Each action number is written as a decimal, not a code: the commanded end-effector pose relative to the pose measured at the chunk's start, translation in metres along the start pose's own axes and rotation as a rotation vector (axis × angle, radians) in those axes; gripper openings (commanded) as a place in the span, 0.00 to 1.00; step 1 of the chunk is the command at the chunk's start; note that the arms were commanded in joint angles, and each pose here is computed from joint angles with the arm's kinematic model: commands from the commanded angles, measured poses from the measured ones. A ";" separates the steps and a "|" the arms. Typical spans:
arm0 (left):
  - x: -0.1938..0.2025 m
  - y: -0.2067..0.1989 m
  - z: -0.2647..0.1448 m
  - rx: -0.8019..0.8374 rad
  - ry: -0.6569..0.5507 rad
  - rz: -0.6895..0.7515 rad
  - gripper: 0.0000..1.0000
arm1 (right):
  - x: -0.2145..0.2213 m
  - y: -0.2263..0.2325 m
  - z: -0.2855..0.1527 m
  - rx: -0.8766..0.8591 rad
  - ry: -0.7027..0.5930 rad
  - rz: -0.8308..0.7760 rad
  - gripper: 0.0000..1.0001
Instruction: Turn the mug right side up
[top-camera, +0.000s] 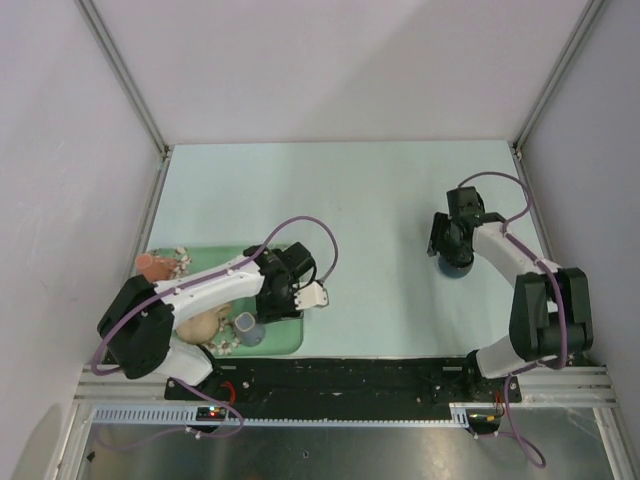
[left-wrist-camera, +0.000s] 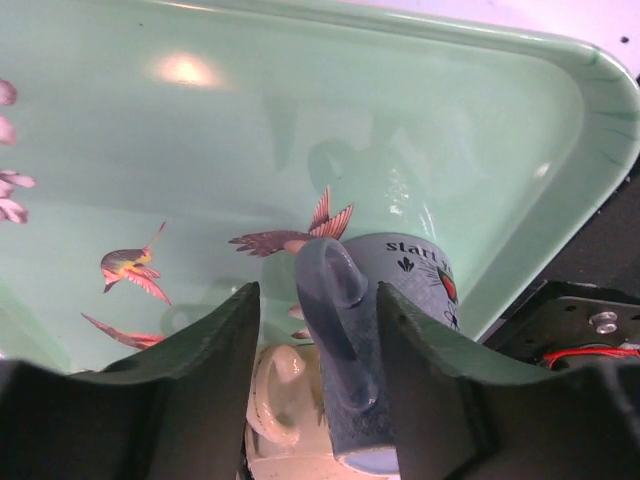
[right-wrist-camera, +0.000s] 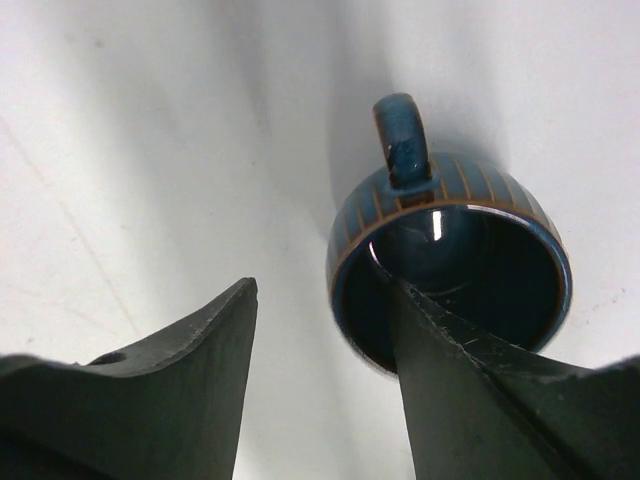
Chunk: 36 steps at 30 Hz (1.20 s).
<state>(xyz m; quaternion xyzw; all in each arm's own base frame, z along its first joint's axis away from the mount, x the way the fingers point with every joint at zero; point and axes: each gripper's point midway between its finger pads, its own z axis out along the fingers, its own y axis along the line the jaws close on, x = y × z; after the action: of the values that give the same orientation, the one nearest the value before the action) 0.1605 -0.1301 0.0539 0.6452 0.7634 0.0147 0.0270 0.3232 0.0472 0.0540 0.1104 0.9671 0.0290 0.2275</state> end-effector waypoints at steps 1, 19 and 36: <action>-0.003 0.005 0.003 -0.034 -0.015 0.021 0.50 | -0.017 0.005 -0.030 -0.004 -0.104 -0.014 0.60; -0.047 0.078 -0.078 -0.227 -0.253 -0.255 0.00 | -0.033 0.075 -0.142 -0.322 -0.347 -0.197 0.99; -0.126 0.123 -0.365 0.025 -1.217 -0.585 0.00 | 0.012 0.310 -0.344 -1.554 -0.441 -0.293 0.99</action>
<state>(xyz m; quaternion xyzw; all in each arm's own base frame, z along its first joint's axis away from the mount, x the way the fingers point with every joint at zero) 0.3108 -0.2033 0.3961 0.3072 0.7840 -0.2599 0.4726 0.2357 0.3250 0.3091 -0.1997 0.7187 0.5268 0.4075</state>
